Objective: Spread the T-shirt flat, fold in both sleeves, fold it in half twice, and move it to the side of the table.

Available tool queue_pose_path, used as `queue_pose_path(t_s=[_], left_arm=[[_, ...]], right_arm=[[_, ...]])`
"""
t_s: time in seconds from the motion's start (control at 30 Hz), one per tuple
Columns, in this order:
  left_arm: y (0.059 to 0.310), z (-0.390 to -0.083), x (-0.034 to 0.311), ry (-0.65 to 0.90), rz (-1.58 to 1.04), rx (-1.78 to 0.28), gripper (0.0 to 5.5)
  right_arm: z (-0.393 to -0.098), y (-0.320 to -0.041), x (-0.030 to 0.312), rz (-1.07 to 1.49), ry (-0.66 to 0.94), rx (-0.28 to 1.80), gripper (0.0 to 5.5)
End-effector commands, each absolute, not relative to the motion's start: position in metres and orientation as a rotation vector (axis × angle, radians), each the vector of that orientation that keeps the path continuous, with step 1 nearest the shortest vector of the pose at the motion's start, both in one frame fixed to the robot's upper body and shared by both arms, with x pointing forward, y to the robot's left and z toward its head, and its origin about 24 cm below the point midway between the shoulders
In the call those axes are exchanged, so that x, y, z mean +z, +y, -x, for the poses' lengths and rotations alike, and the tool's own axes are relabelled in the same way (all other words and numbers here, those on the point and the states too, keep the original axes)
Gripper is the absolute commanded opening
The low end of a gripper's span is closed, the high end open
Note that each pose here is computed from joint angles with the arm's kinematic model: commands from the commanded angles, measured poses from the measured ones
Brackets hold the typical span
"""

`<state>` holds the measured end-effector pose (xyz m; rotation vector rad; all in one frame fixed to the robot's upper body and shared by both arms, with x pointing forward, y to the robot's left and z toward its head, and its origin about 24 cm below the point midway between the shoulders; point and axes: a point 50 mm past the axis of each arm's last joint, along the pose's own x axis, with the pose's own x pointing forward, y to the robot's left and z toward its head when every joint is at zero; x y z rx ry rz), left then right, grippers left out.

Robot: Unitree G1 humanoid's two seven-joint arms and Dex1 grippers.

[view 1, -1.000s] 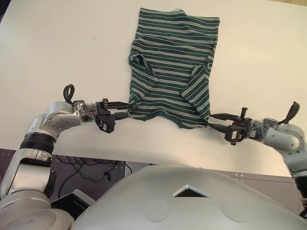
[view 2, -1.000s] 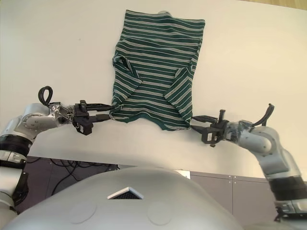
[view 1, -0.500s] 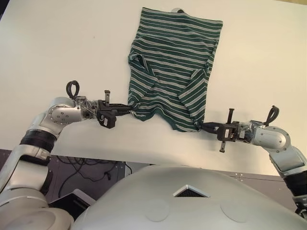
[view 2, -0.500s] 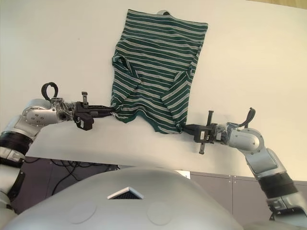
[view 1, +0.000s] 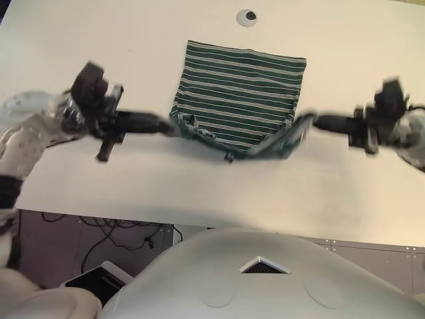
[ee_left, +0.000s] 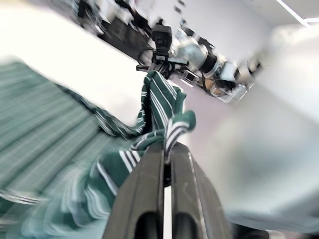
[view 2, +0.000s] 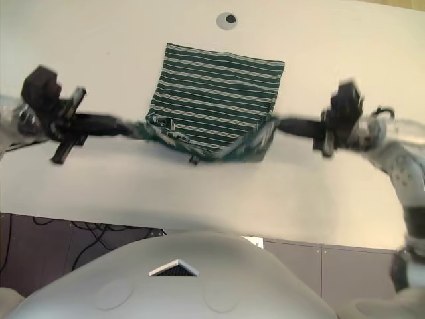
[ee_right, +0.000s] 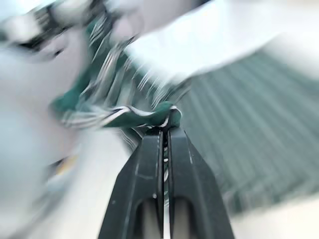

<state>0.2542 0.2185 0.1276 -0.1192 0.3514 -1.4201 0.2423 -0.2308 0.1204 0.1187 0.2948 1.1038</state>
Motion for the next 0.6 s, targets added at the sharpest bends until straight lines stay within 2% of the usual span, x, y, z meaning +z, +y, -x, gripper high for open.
queue_pose_path(t_s=[0.03,0.17,0.27,0.37,0.4,0.47,0.6], left_arm=[[0.201,-0.321,0.104,0.282,-0.149,-1.126,0.0],[0.183,-0.371,0.091,0.242,-0.377,-0.805,0.0],[0.163,-0.384,0.093,0.22,-0.458,-0.763,0.0],[0.149,-0.385,0.081,0.258,-0.538,-0.749,0.0],[0.149,-0.384,0.073,0.29,-0.569,-0.721,0.0],[0.154,-0.381,0.061,0.317,-0.61,-0.647,0.43],[0.176,-0.391,0.077,0.227,-0.667,-0.382,1.07]], right_arm=[[-0.296,-0.223,0.104,-0.02,0.28,0.862,0.02],[-0.327,-0.228,0.079,0.081,0.352,0.653,0.02],[-0.339,-0.238,0.064,0.104,0.405,0.507,0.02],[-0.348,-0.235,0.059,0.072,0.399,0.477,0.02],[-0.351,-0.23,0.058,0.047,0.394,0.483,0.02],[-0.354,-0.222,0.055,0.007,0.389,0.497,0.43],[-0.355,-0.223,0.056,-0.016,0.345,0.473,1.13]])
